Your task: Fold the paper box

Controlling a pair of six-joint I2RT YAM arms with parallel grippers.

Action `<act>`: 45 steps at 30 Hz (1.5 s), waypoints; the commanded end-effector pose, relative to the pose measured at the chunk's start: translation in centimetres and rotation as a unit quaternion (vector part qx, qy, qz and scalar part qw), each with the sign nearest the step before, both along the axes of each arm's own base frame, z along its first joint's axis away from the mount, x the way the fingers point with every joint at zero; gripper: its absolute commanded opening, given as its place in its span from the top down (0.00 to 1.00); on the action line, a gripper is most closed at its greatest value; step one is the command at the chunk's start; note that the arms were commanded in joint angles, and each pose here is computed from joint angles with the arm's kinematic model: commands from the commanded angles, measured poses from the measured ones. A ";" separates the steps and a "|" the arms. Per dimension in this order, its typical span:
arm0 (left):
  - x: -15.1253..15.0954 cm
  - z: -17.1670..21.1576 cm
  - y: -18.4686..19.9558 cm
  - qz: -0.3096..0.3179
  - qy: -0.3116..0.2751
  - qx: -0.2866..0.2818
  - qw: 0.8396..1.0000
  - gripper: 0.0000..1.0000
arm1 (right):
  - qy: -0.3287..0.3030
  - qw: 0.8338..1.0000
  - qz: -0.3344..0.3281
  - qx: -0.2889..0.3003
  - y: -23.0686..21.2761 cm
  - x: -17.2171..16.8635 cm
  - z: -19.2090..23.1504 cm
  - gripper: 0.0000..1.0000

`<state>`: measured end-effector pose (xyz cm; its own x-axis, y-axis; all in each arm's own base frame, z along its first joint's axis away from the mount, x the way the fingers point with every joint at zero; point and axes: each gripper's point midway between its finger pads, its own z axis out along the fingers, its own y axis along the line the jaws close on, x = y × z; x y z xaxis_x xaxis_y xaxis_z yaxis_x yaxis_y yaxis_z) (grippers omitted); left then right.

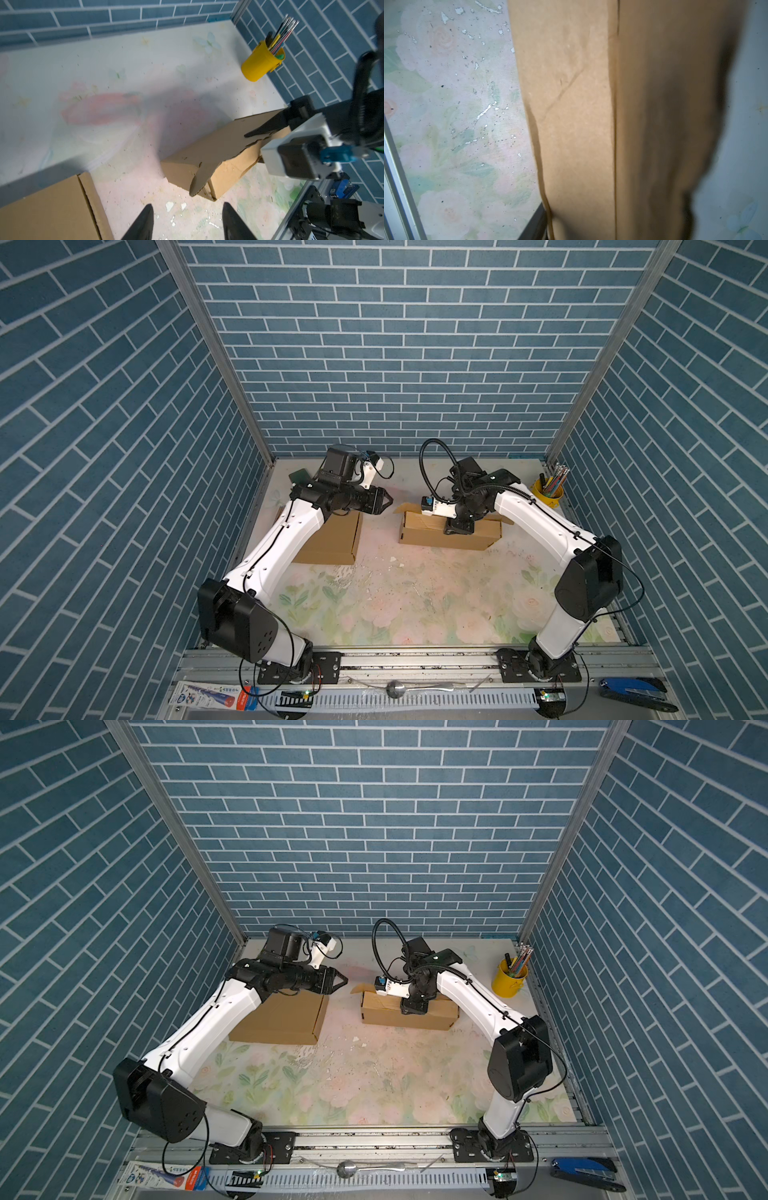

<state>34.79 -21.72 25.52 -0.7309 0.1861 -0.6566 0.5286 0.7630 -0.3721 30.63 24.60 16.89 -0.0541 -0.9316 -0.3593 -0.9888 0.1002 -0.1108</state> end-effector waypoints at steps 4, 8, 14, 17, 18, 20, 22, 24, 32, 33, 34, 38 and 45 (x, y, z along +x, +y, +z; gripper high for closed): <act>-0.6 -2.1 -0.6 -0.023 0.020 0.020 0.999 0.45 | 0.094 0.995 -0.030 -0.007 0.2 -2.1 -1.8 0.65; -0.6 -3.0 -1.2 -0.043 0.033 0.037 0.998 0.48 | 0.094 0.995 -0.029 -0.007 0.4 -1.8 -1.8 0.65; -0.1 -3.5 -2.0 -0.060 0.038 0.051 0.996 0.60 | 0.094 0.995 -0.029 -0.009 0.4 -1.7 -1.9 0.65; 0.2 -3.8 -2.3 -0.067 0.041 0.055 0.995 0.61 | 0.094 0.995 -0.028 -0.009 0.4 -1.7 -1.9 0.65; 0.2 -3.9 -2.5 -0.071 0.042 0.057 0.995 0.62 | 0.092 0.995 -0.028 -0.009 0.4 -1.6 -1.9 0.65; 0.4 -4.4 -2.6 -0.075 0.046 0.063 0.994 0.65 | 0.091 0.995 -0.028 -0.008 0.4 -1.6 -1.8 0.65; 0.4 -4.7 -2.8 -0.080 0.050 0.066 0.993 0.70 | 0.092 0.995 -0.028 -0.008 0.5 -1.6 -1.9 0.65; 0.5 -4.8 -3.0 -0.083 0.051 0.067 0.993 0.73 | 0.091 0.995 -0.029 -0.007 0.5 -1.5 -1.9 0.65; 0.3 -4.5 -3.9 -0.085 0.068 0.048 0.993 0.98 | 0.087 0.996 -0.033 -0.013 0.4 -1.2 -2.1 0.61; 0.2 -4.7 -4.0 -0.082 0.075 0.042 0.993 0.98 | 0.087 0.996 -0.033 -0.014 0.4 -1.1 -2.2 0.61; 0.2 -4.7 -4.0 -0.076 0.082 0.037 0.993 0.99 | 0.087 0.995 -0.034 -0.015 0.4 -1.1 -2.2 0.61; 0.3 -4.8 -4.5 -0.054 0.105 0.013 0.993 0.99 | 0.089 0.995 -0.034 -0.016 0.5 -1.0 -2.3 0.61; 0.7 -5.6 -4.7 -0.011 0.128 -0.013 0.992 0.99 | 0.090 0.995 -0.035 -0.017 0.5 -0.9 -2.4 0.61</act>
<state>35.35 -26.01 20.25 -0.8437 0.2472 -0.4765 0.4819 0.7400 -0.4692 31.60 25.26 16.20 -0.0924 -0.9352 -0.3418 -0.9889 0.1263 -0.0781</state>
